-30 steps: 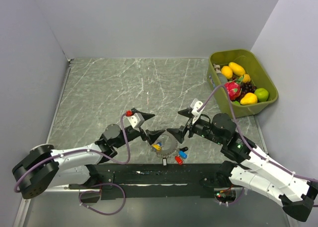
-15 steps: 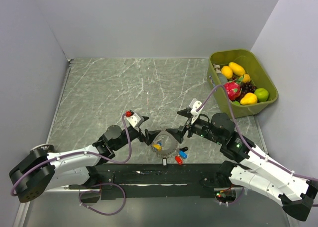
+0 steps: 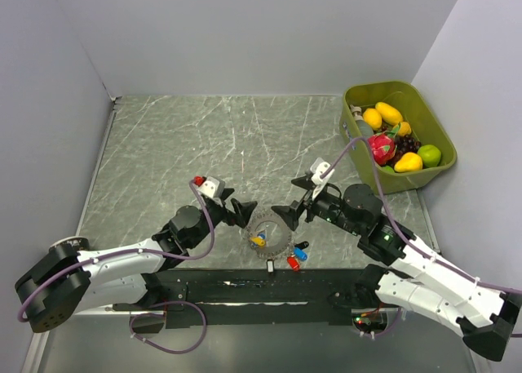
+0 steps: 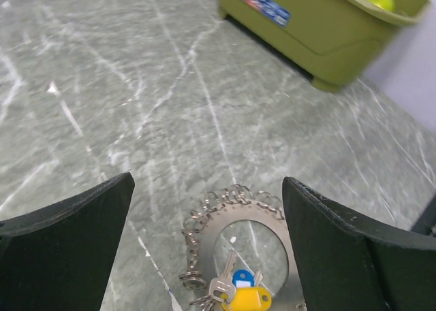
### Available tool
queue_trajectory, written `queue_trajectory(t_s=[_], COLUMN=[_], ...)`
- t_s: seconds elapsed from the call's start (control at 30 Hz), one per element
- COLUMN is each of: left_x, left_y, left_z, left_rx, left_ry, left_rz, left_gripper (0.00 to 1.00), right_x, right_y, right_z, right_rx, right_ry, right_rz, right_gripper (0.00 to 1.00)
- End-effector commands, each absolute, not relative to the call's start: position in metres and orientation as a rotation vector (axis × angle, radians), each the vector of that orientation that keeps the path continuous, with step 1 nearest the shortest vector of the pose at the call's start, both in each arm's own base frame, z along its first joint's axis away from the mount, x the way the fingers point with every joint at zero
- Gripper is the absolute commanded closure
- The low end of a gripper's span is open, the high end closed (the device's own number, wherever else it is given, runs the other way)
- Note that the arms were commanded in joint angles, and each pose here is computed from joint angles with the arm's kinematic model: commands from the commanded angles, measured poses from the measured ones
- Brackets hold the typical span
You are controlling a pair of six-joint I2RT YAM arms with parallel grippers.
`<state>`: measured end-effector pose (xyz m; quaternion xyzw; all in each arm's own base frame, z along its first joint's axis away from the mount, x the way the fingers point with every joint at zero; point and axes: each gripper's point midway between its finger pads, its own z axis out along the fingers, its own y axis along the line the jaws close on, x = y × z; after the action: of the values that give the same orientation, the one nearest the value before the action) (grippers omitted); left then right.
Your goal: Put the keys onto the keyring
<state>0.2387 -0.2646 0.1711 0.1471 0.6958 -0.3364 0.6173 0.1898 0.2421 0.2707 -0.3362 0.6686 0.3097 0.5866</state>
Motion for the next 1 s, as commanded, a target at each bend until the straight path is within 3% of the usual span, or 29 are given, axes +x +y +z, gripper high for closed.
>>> queue_trajectory(t_s=[0.0, 0.6, 0.97], left_x=[0.259, 0.264, 0.266], left_y=[-0.245, -0.213, -0.196], left_z=[0.178, 0.133, 0.152], left_rx=[0.129, 0.006, 0.031], left_ry=[1.62, 1.783, 1.737], left_rz=[-0.7, -0.513, -0.413], left_gripper=[0.04, 0.04, 0.04], right_x=[0.21, 0.283, 0.29], right_y=[0.238, 0.165, 0.158], right_z=[0.265, 0.186, 0.185], right_rx=[-0.686, -0.151, -0.123], right_ry=[1.586, 1.937, 1.953], right_rz=[0.665, 0.643, 0.66], right_gripper=[0.0, 0.0, 0.0])
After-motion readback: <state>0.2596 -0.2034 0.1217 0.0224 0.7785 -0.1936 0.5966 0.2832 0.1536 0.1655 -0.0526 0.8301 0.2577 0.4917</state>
